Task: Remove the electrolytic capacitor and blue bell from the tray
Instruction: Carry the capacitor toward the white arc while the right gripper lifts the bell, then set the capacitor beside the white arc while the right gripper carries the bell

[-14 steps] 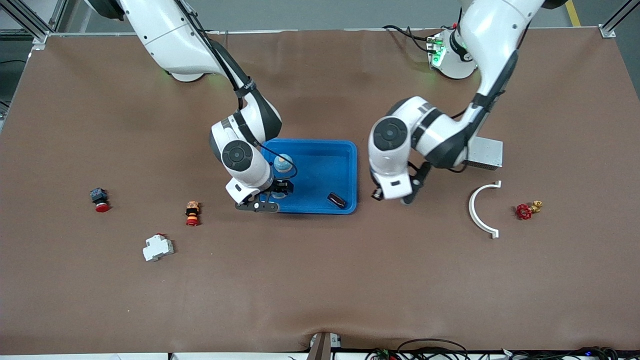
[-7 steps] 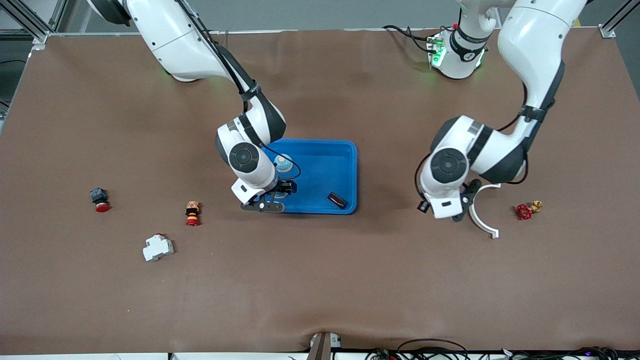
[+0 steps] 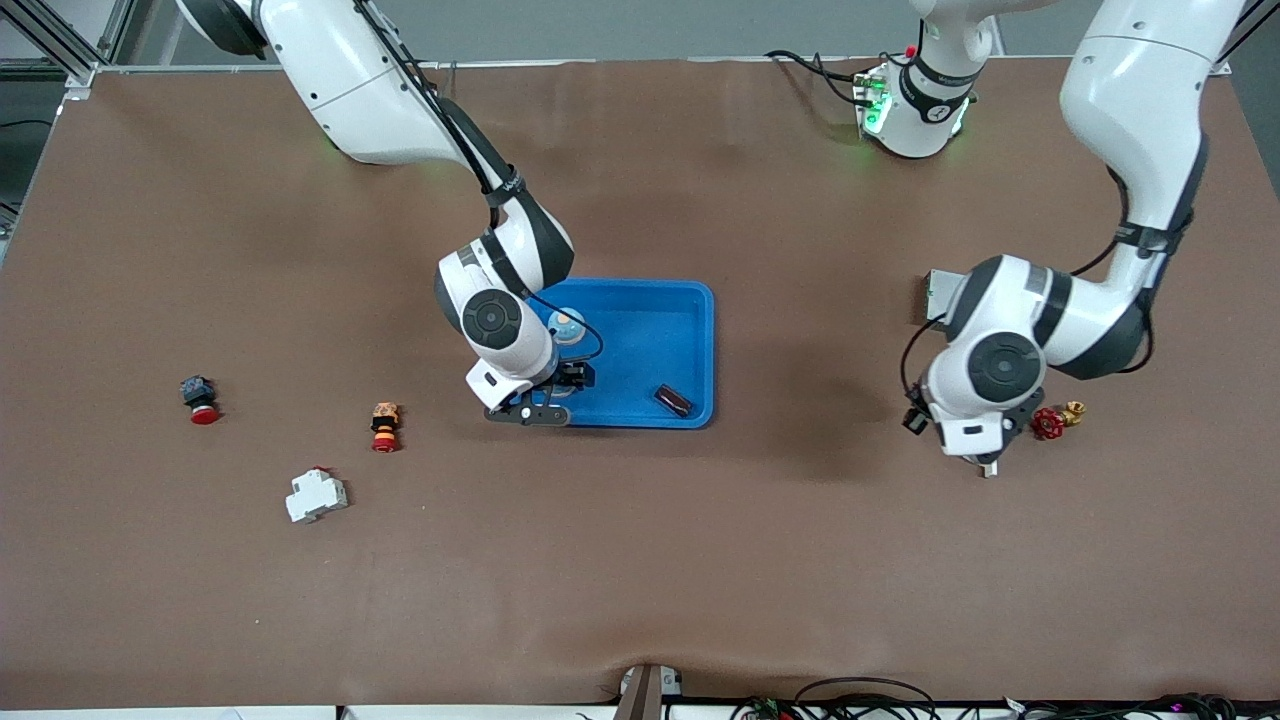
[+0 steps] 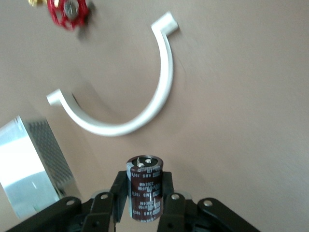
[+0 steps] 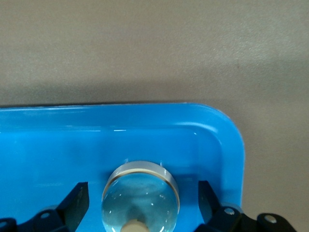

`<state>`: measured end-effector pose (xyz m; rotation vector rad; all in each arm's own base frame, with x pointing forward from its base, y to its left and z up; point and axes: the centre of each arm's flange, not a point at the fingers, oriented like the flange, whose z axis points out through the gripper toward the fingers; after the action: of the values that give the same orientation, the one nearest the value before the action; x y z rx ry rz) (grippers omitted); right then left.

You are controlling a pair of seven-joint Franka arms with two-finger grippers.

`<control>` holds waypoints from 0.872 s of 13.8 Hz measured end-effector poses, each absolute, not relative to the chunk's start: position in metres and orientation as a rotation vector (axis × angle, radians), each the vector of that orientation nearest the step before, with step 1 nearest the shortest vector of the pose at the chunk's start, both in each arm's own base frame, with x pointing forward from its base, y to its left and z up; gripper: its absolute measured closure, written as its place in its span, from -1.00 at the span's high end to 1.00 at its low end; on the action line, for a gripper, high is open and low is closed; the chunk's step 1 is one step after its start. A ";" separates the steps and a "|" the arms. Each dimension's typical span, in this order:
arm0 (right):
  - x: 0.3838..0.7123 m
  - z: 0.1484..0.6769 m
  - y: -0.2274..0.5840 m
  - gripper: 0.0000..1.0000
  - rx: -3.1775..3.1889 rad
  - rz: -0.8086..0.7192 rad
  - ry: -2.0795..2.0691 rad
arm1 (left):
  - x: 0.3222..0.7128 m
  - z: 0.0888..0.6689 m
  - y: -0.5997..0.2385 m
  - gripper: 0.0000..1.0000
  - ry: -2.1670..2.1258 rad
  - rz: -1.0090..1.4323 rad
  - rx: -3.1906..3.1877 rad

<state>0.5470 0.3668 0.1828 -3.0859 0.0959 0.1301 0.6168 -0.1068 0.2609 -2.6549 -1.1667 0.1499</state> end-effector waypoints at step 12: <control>0.551 0.190 0.372 0.28 -3.078 0.106 0.077 | 0.631 0.203 0.027 -0.34 -0.864 0.077 -2.732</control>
<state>0.5514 0.3720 0.1899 -3.0784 0.0773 0.1064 0.6314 0.0267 0.2029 -2.7318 -0.8645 0.0771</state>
